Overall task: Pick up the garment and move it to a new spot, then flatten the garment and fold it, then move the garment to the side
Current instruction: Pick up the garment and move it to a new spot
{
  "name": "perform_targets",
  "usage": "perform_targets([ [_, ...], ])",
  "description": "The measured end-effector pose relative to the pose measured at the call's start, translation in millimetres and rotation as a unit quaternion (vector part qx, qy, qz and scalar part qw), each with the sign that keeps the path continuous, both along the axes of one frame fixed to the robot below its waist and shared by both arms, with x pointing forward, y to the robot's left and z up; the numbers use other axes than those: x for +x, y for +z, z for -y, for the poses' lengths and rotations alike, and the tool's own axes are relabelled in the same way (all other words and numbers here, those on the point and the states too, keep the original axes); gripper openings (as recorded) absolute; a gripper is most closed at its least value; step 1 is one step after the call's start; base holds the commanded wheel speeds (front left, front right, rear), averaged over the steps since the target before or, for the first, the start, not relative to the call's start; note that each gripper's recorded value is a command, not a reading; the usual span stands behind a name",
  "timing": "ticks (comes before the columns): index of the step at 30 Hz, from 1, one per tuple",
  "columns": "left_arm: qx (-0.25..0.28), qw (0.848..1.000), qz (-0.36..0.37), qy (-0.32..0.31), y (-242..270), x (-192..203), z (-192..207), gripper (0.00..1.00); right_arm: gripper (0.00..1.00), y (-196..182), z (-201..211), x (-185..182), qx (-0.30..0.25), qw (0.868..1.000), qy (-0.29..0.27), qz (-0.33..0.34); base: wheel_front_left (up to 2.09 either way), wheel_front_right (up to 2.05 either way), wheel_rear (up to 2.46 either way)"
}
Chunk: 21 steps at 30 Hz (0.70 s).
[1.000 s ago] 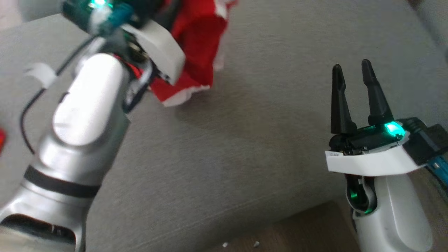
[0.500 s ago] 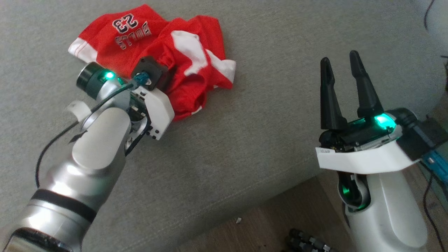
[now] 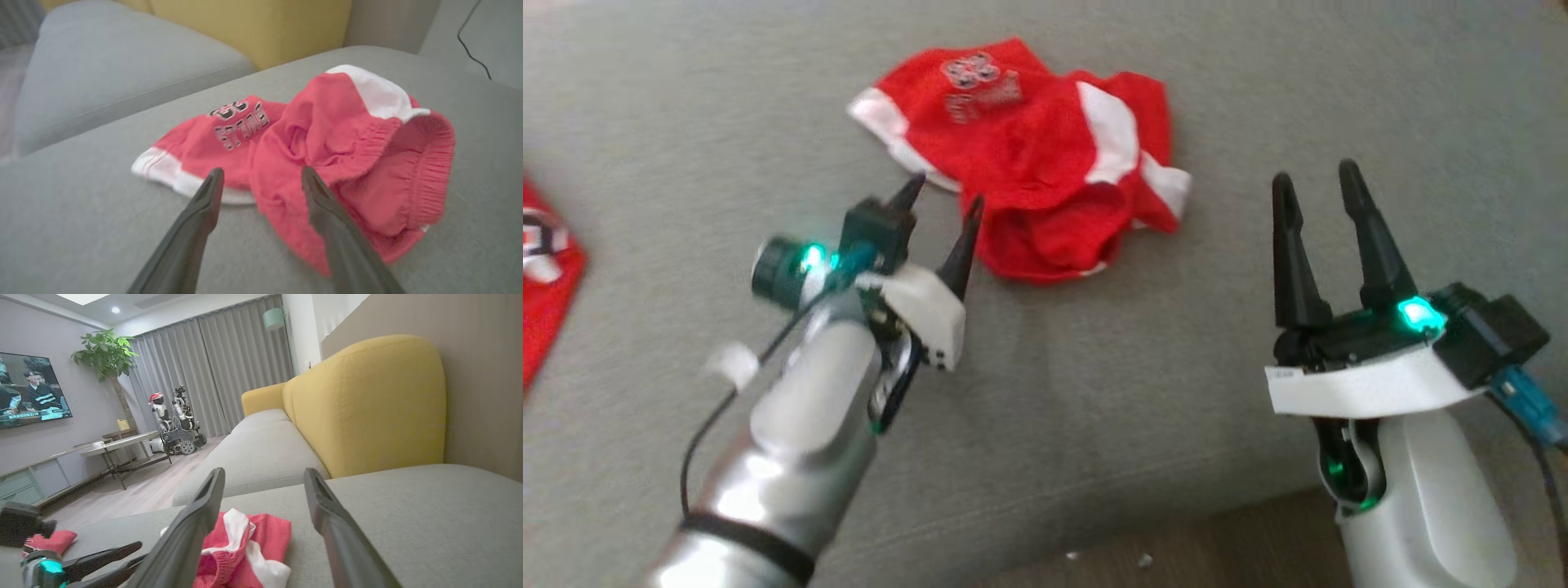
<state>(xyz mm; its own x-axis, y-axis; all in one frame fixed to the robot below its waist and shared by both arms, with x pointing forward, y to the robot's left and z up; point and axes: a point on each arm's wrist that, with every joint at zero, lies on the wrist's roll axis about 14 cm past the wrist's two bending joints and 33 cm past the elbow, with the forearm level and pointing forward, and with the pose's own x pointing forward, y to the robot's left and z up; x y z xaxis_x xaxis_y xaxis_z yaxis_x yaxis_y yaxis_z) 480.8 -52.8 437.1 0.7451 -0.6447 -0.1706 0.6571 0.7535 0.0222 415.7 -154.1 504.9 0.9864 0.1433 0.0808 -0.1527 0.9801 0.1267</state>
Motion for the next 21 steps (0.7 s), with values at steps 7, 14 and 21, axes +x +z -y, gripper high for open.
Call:
perform_targets([
  [7, -0.080, 0.984, 0.016, 0.161, 33.8, -27.2, -77.3, 1.00, 1.00, -6.0, -24.9, -6.2, -0.001, 0.999, 0.032, -0.007, 0.00, 0.00, 0.00],
  [14, -0.111, 0.953, 0.057, 0.275, 59.4, -79.1, -147.6, 1.00, 1.00, -3.6, -43.6, -18.6, -0.015, 0.998, 0.058, -0.003, 0.00, 0.00, 0.00],
  [21, -0.124, 0.931, 0.121, 0.321, 96.6, -121.4, -176.8, 1.00, 1.00, 4.7, -48.1, -34.8, -0.028, 0.997, 0.065, 0.011, 0.00, 0.00, 0.00],
])
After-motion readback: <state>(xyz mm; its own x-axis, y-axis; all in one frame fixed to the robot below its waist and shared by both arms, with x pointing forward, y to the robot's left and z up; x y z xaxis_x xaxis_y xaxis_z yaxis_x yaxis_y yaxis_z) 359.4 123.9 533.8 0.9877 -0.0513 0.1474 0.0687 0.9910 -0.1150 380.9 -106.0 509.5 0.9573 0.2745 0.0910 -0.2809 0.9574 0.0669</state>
